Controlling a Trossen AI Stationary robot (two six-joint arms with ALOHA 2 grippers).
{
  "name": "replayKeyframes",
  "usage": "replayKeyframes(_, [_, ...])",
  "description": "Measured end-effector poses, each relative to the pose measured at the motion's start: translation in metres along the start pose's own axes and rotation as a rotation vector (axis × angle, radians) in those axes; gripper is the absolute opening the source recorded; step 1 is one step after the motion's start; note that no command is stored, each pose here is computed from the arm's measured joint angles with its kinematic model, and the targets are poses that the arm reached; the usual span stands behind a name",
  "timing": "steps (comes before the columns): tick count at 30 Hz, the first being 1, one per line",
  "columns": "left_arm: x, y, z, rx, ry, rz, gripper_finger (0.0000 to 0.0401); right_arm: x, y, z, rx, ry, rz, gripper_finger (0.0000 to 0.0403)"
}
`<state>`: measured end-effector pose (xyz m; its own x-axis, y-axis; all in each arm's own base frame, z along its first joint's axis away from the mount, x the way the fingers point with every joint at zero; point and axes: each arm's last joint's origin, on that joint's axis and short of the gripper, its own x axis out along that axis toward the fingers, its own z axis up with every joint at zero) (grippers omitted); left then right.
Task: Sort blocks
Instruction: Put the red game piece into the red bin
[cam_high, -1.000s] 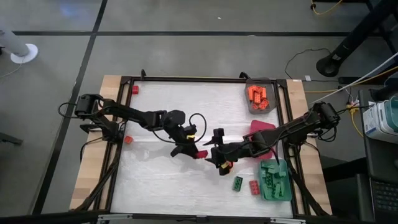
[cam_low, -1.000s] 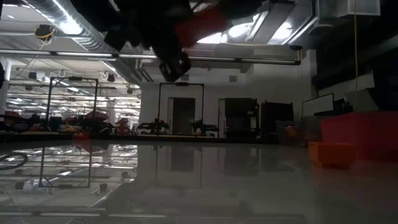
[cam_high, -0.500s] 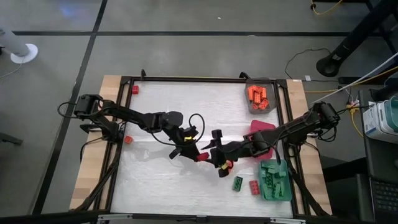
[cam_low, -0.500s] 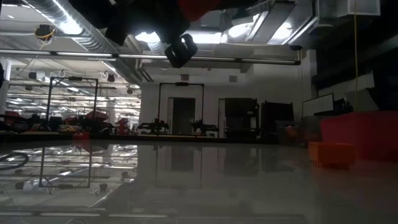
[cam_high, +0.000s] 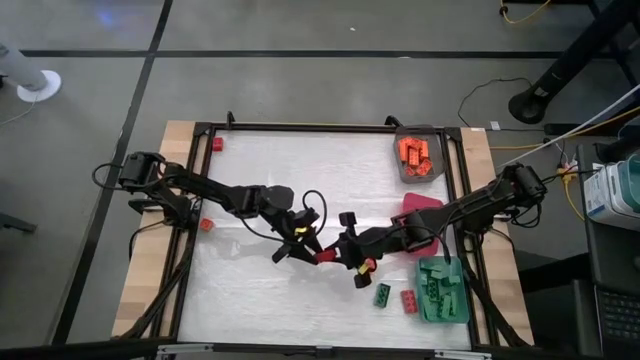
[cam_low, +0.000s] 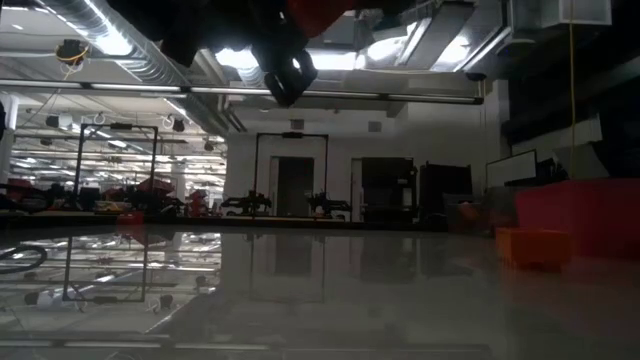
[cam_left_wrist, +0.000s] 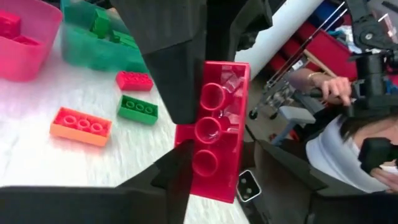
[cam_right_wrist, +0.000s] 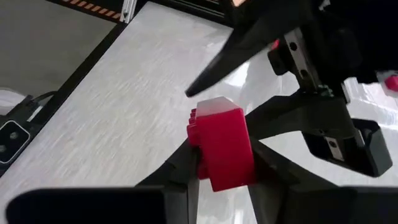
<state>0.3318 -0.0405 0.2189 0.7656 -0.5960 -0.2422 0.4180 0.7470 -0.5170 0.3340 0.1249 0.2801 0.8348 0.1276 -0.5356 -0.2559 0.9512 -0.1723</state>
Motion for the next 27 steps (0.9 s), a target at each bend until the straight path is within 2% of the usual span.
replayKeyframes(4, [-0.001, 0.003, 0.000, 0.019, -0.002, 0.019, 0.0187, 0.000, 0.000, -0.004, 0.037, 0.037, 0.002, 0.0112])
replayKeyframes(9, [-0.010, 0.016, 0.004, -0.029, -0.009, 0.068, 0.0200, -0.002, 0.001, -0.014, 0.113, 0.148, 0.017, 0.0103])
replayKeyframes(17, [-0.035, 0.051, -0.005, -0.207, 0.098, 0.222, 0.0199, -0.006, 0.005, -0.031, 0.258, 0.340, 0.089, 0.0112])
replayKeyframes(22, [-0.055, 0.072, -0.010, -0.274, 0.159, 0.318, 0.0198, -0.018, 0.005, -0.051, 0.304, 0.578, 0.054, 0.0107])
replayKeyframes(27, [-0.076, 0.089, -0.012, -0.352, 0.171, 0.392, 0.0198, -0.036, 0.002, -0.068, 0.385, 0.808, -0.038, 0.0110])
